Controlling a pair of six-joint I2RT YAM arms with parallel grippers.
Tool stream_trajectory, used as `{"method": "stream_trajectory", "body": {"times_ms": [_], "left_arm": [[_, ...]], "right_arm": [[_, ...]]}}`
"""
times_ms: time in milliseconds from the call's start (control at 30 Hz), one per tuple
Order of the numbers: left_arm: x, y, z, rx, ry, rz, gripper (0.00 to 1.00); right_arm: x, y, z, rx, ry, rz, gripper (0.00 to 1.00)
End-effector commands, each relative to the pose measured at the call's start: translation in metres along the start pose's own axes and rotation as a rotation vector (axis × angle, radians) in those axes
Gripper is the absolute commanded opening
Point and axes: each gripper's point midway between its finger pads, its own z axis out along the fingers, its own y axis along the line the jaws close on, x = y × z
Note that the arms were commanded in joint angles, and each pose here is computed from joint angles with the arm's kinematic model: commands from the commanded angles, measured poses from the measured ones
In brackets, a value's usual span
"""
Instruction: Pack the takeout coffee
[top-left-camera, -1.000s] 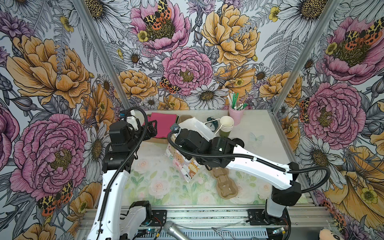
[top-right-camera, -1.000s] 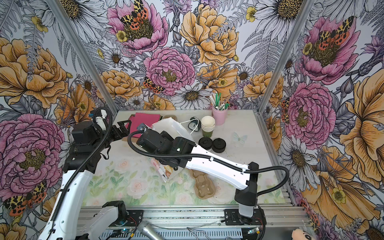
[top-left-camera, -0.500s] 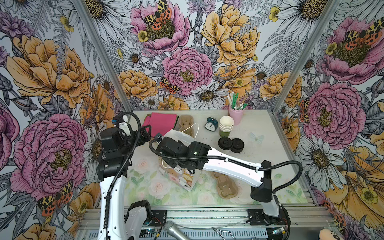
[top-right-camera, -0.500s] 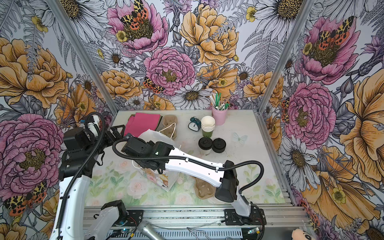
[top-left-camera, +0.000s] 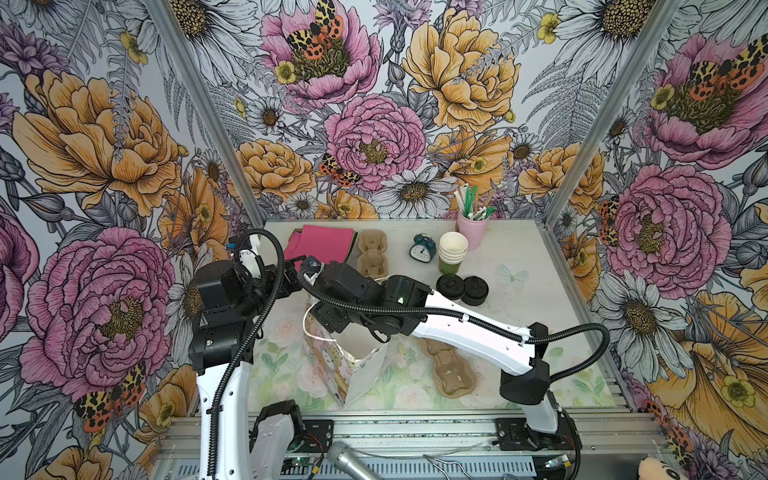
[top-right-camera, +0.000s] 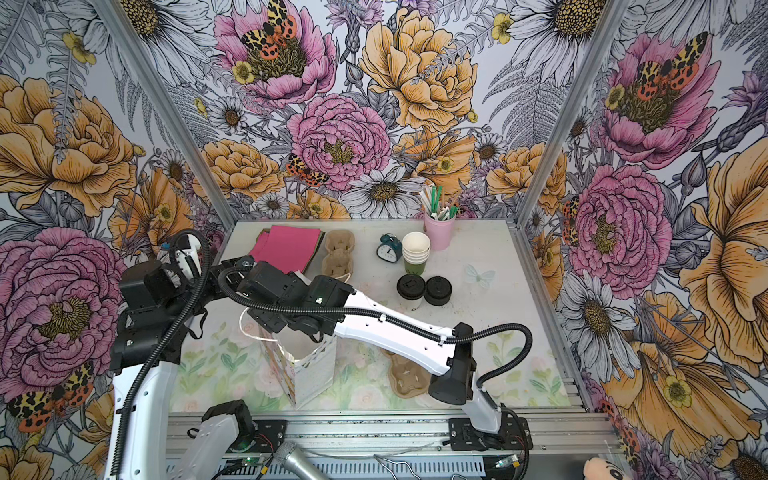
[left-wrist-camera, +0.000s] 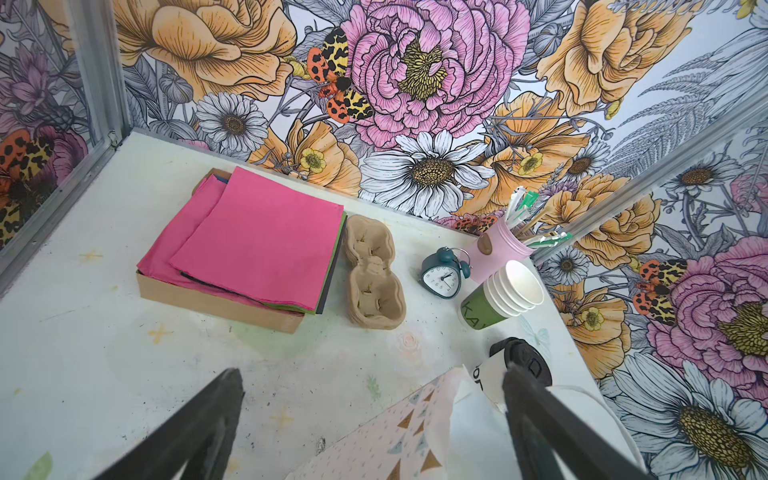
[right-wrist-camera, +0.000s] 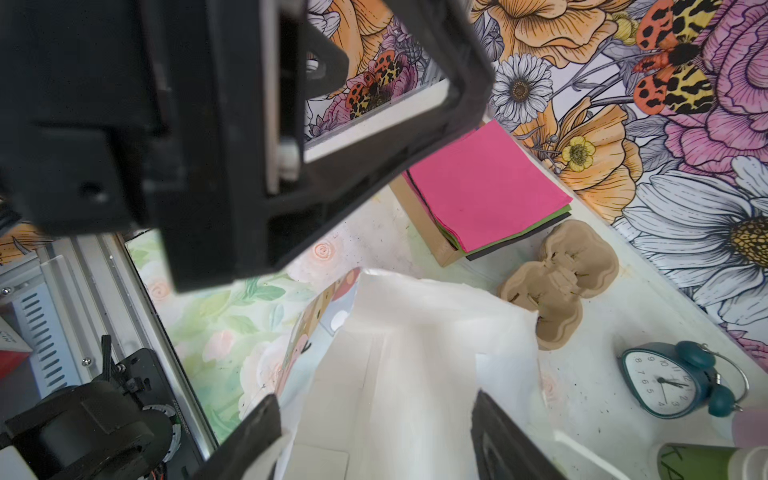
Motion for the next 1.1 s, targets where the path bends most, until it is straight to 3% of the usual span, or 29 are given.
{"method": "stream_trajectory", "body": {"times_ms": [0,500,767,1067], "left_arm": [[0.0,-0.007,-0.006,0.027,0.009,0.027,0.98],[-0.001,-0.005,-0.013,-0.006,-0.012,0.029,0.97],[-0.003,-0.001,-0.016,-0.03,-0.022,0.043,0.96],[0.001,0.004,-0.019,-0.066,-0.009,0.063,0.95]], "right_arm": [[-0.005,-0.001,-0.011,0.005,-0.021,-0.023,0.73],[0.003,0.049,0.002,-0.183,0.02,-0.029,0.79],[-0.013,0.03,-0.021,-0.113,-0.041,-0.024,0.81],[-0.035,-0.004,-0.076,-0.03,-0.145,0.028,0.81]]}}
